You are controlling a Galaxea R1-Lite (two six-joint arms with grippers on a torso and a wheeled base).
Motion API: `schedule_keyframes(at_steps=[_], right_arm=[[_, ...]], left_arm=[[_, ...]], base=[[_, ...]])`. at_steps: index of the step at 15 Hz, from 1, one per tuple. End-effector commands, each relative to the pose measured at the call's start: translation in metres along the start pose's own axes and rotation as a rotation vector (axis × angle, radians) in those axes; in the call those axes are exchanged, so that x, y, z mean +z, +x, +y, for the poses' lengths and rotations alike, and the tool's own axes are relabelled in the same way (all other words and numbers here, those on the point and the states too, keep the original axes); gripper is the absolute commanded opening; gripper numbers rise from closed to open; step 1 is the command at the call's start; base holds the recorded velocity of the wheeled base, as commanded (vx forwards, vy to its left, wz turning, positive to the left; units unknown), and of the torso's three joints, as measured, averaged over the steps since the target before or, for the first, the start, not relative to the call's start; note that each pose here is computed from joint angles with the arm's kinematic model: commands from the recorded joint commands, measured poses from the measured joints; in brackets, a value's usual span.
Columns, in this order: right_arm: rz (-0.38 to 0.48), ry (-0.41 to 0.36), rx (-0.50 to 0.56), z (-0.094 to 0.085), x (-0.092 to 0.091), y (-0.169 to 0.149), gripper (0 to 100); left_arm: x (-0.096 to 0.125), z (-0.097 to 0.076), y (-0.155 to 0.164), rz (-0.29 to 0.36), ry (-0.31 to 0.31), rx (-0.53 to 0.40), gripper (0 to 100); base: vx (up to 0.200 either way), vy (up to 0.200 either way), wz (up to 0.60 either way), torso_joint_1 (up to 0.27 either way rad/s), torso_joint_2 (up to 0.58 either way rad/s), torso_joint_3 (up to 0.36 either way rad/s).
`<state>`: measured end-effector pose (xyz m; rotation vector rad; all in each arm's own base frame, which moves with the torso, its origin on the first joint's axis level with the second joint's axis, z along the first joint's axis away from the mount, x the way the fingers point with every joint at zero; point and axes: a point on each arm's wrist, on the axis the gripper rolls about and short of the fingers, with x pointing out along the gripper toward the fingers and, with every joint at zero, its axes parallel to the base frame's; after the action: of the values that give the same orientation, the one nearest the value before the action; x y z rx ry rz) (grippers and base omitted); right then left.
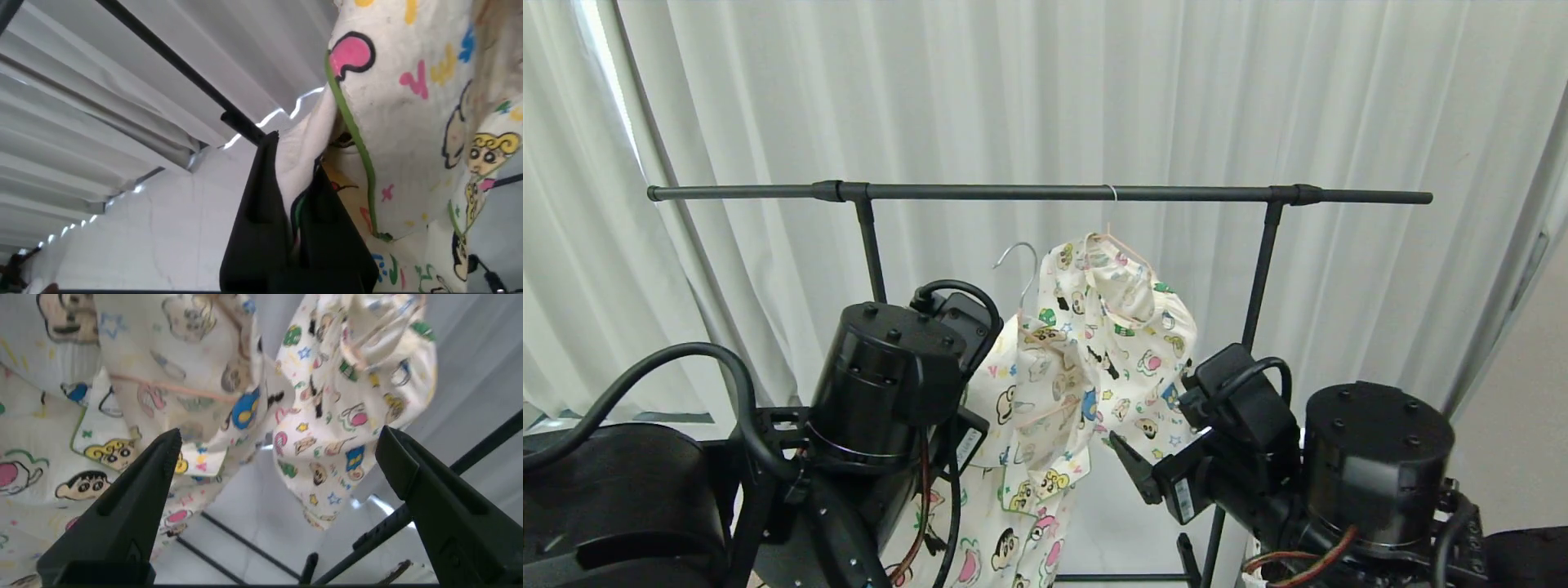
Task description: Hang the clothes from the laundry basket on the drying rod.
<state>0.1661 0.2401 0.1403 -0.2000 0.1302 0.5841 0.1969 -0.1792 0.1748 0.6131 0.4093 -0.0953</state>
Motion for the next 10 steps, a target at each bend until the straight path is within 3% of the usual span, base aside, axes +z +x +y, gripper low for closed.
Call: schedule_keyframes(at_steps=[1, 5, 10], right_arm=[[0.042, -0.007, -0.033, 0.001, -0.011, 0.028, 100], [0.084, 0.002, -0.046, 0.003, -0.004, 0.051, 100], [0.179, 0.030, -0.130, -0.025, -0.014, 0.061, 100]], left_arm=[[0.001, -0.004, -0.005, -0.015, -0.017, -0.017, 0], [0.005, -0.013, -0.020, -0.058, -0.098, -0.069, 0], [0.010, -0.016, -0.029, -0.090, -0.114, -0.100, 0]], base=[[0.000, 0.000, 0.00, 0.000, 0.00, 0.000], [0.000, 0.000, 0.00, 0.000, 0.00, 0.000], [0.000, 0.000, 0.00, 0.000, 0.00, 0.000]])
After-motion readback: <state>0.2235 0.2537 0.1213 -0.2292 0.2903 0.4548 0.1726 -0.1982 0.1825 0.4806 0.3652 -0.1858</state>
